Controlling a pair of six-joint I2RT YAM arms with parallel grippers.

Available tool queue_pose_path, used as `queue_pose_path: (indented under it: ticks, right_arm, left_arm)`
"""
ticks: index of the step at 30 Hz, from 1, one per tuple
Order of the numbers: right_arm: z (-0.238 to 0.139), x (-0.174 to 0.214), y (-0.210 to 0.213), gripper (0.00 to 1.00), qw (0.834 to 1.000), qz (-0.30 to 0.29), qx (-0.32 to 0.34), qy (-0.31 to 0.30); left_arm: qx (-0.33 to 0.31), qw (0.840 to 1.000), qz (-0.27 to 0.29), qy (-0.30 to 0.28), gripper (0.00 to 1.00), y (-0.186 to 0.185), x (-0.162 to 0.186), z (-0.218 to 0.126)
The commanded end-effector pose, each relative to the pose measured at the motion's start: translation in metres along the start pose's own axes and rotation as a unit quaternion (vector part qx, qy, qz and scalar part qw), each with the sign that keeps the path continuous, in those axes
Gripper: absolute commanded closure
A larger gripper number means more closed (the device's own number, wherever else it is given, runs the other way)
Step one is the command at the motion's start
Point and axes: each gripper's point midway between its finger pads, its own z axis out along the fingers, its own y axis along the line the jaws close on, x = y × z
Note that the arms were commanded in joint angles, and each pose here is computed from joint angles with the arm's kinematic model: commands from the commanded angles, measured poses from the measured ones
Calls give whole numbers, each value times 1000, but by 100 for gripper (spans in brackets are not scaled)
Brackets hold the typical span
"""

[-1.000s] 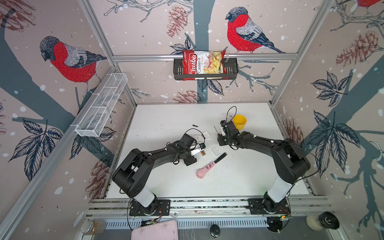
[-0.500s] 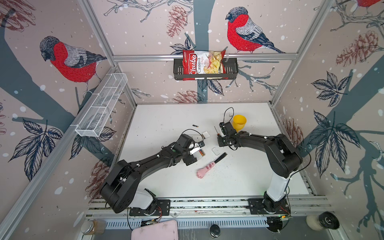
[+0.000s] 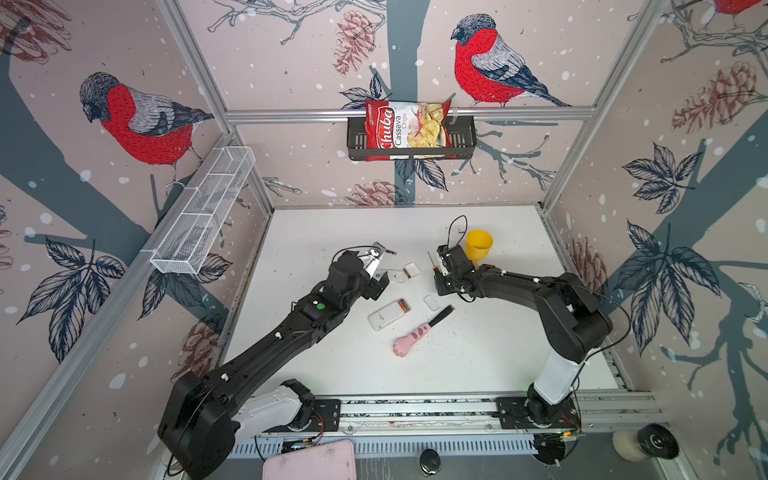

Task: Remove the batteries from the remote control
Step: 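Grasp the orange-handled screwdriver with the right gripper while the left draws back, then lift the screwdriver upright with the right gripper while the left gripper rises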

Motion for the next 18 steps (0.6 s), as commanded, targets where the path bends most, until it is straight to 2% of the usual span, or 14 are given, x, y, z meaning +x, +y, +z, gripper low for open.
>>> queue_pose_path:
  ticks: [1,4,8,18]
  right_arm:
    - [-18,-18,14,88,998,-28,-15,-46]
    - [-37,-27,32,89,995,-52,-39,-78]
    - [-61,-35,55,90,985,-107,-42,-125]
    - [-97,-61,91,91,944,-231,-16,-234]
  left_arm:
    - [-10,979,-178,-96,3,19,-31,-18]
    - [-19,961,-231,-153,4,27,-32,-34]
    - [-40,941,-292,-165,10,37,-19,-39]
    - [-70,887,-414,-194,14,52,-1,-39]
